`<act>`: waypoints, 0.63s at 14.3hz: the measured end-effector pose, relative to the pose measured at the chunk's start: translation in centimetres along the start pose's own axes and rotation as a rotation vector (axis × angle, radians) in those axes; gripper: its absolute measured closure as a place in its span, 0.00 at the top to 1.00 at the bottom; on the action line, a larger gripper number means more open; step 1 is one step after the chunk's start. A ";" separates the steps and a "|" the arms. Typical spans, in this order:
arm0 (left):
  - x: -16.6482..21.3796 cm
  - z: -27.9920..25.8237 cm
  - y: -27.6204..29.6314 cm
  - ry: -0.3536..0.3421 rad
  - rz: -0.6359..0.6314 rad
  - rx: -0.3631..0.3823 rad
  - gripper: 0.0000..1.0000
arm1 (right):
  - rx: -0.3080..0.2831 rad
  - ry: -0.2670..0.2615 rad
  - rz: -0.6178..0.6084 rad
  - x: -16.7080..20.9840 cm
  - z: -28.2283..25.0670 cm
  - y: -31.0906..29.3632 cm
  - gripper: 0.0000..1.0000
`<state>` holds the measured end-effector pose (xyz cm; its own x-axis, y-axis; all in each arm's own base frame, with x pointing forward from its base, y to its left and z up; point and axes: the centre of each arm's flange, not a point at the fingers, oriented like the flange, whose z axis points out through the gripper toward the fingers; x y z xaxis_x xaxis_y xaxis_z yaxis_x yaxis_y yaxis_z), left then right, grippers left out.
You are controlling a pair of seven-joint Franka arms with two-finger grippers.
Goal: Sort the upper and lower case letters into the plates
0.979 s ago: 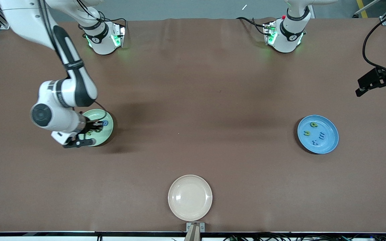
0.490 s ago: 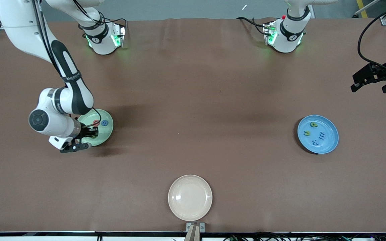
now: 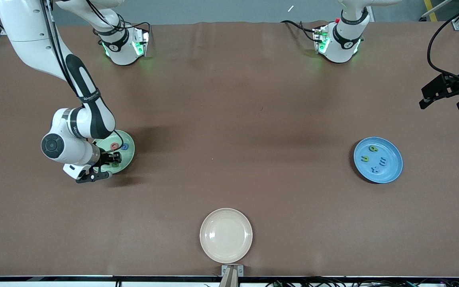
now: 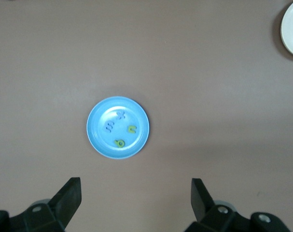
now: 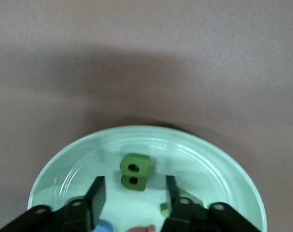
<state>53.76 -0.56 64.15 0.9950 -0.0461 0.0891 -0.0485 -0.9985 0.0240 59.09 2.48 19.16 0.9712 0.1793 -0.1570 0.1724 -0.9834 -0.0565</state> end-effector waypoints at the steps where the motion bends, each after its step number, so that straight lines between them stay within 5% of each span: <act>1: -0.4 -0.2 0.2 -0.027 0.003 -0.001 1.00 | 0.004 -0.007 0.002 0.0 -0.8 -0.1 0.73; 4: -1.0 -0.8 0.5 -0.062 0.009 -0.003 1.00 | 0.017 -0.013 0.096 -0.3 -5.2 -0.6 1.00; 9: -0.8 0.1 0.6 -0.089 0.010 -0.004 1.00 | 0.032 -0.053 0.173 0.2 -15.0 -2.0 1.00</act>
<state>52.97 -1.09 63.95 0.9983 -0.0583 0.0002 -0.0582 -0.9979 0.0279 61.41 4.08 34.01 0.9758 0.0094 -0.2185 -0.0028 -0.9984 -0.0557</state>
